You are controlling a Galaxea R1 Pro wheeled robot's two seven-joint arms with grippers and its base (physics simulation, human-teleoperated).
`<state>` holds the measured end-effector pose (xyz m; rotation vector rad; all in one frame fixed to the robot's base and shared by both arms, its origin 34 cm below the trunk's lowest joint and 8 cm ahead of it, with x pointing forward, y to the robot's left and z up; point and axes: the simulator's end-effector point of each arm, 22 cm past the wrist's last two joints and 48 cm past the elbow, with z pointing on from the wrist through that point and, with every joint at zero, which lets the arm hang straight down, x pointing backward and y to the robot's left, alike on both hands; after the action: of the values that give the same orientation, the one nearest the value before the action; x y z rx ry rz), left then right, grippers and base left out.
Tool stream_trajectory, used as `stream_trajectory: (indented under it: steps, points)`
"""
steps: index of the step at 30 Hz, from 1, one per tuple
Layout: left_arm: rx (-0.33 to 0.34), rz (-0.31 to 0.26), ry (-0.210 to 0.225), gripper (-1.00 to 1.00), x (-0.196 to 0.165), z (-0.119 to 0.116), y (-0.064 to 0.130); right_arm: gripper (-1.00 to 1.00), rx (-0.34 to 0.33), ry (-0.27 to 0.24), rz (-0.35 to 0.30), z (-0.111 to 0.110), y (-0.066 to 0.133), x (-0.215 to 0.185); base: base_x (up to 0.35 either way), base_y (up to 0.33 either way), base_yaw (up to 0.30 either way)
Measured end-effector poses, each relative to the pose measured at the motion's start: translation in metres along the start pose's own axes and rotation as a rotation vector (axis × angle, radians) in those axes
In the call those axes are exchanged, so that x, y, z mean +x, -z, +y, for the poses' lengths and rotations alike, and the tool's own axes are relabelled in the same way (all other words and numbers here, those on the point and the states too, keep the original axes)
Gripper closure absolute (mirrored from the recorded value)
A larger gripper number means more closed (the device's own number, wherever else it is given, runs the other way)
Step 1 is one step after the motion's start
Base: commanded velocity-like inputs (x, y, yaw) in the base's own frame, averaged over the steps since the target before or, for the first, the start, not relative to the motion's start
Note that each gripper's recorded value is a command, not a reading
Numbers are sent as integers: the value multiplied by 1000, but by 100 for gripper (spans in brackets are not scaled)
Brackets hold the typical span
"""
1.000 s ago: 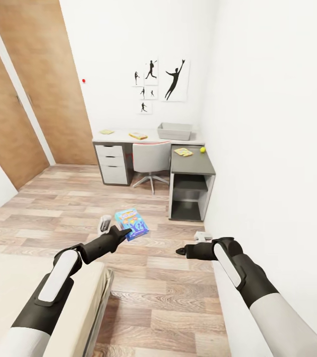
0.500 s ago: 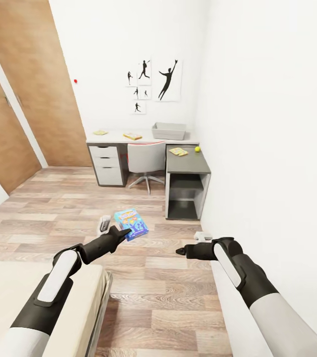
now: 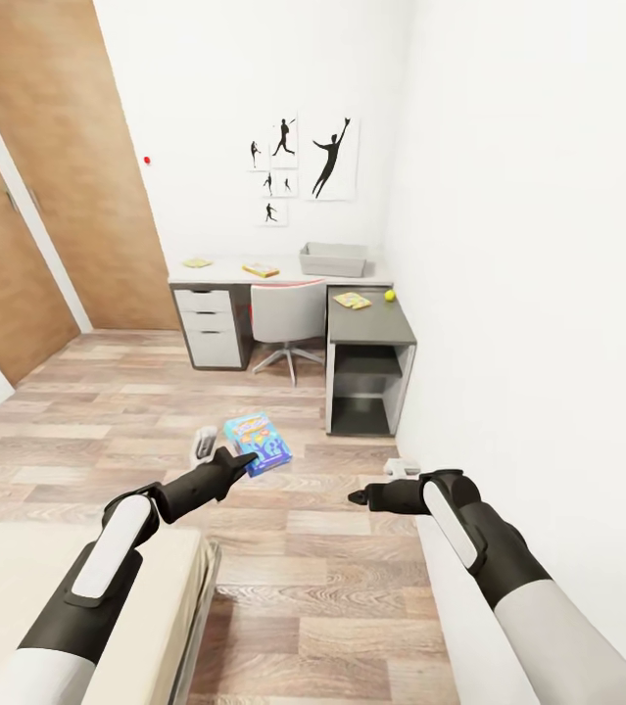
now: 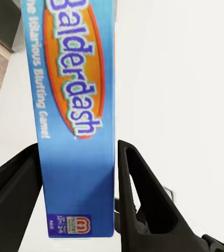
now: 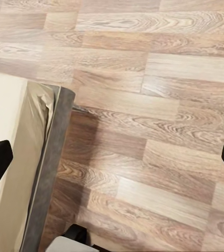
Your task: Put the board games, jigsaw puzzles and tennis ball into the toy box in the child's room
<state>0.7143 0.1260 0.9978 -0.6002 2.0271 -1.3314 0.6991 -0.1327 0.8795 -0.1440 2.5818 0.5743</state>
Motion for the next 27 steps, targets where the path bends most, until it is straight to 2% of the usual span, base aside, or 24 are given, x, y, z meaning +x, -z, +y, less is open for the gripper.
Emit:
stream_trajectory:
  steps: [9,27]
  points:
    - [-2,0,-1,100,0,1,0,-100,0,4,-39,-1,-2,-2,299,0,0]
    - [-6,-1,-1,100,0,2,1,-100,1,7,-49,0,-2,-4,332,-37,0]
